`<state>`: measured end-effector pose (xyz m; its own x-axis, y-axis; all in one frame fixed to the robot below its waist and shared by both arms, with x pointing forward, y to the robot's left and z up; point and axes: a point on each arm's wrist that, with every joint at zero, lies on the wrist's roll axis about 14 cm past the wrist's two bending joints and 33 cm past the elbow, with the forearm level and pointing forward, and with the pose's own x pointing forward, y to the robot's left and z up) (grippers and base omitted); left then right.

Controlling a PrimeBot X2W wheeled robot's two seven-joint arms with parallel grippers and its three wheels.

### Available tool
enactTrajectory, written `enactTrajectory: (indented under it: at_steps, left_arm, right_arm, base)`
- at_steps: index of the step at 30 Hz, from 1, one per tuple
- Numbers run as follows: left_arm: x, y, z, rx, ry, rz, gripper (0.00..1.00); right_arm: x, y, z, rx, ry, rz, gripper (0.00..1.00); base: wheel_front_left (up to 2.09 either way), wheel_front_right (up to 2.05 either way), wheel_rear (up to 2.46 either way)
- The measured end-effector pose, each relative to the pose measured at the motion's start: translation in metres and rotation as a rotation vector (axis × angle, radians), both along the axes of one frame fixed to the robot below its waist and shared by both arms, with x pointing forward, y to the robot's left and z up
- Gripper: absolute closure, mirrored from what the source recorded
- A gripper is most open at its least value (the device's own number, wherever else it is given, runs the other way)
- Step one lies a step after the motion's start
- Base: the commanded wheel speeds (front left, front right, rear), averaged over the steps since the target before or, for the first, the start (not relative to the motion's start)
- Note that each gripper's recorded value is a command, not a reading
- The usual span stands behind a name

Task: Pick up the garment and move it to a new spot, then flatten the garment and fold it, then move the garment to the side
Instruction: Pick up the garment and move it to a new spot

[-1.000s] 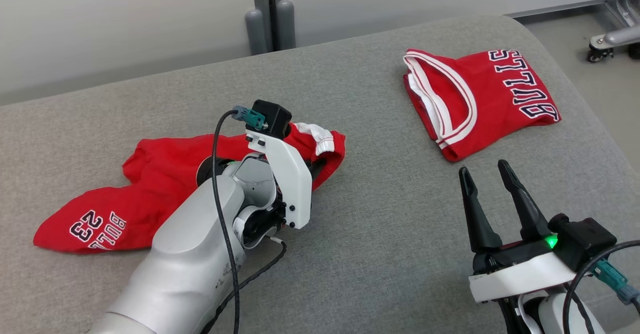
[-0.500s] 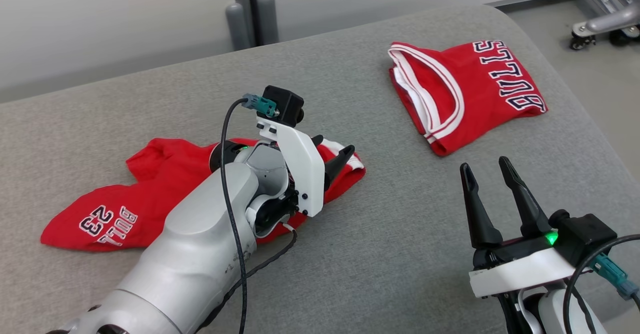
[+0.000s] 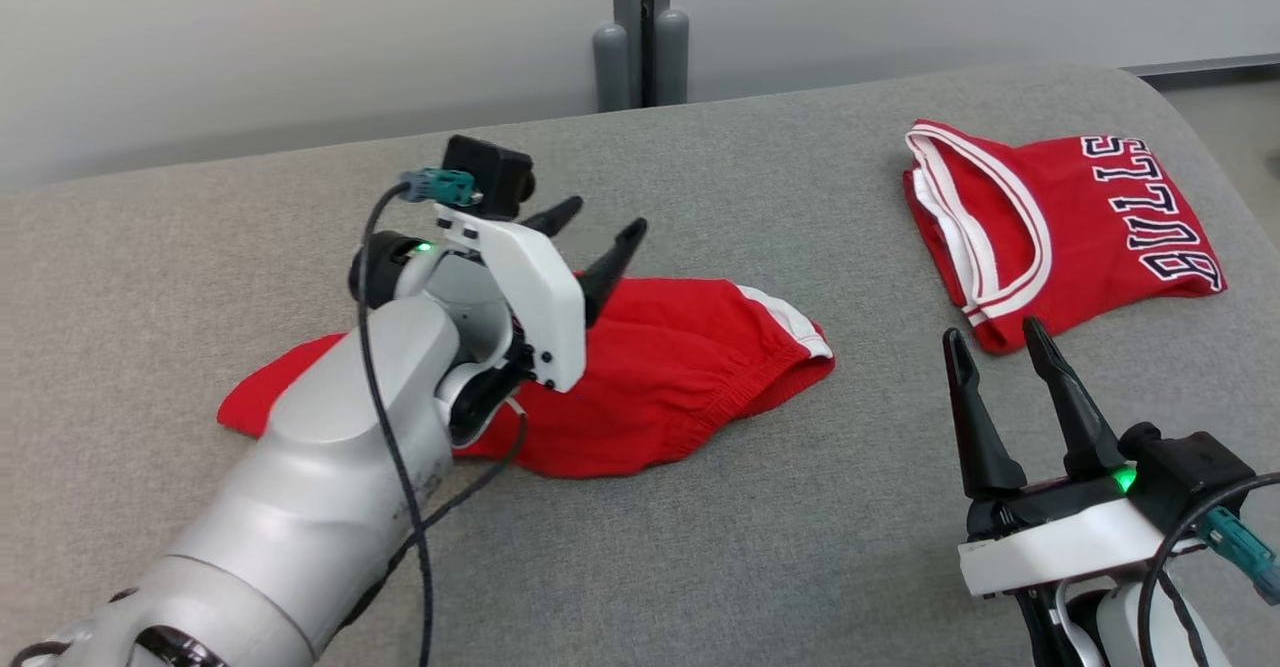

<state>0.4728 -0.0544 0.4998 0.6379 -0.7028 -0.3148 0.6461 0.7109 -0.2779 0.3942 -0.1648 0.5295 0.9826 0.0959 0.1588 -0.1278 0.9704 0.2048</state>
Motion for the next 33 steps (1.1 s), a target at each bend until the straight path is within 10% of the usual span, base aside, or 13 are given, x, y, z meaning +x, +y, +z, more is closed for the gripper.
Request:
enactTrajectory:
  at_steps: [33]
  left_arm:
    - [-0.059,0.211,0.027,-0.114,-0.376,0.699,0.0]
  right_arm:
    - [-0.018,0.006,-0.002,0.023,0.004,0.019,0.0]
  base:
    - [0.0,0.0,0.0]
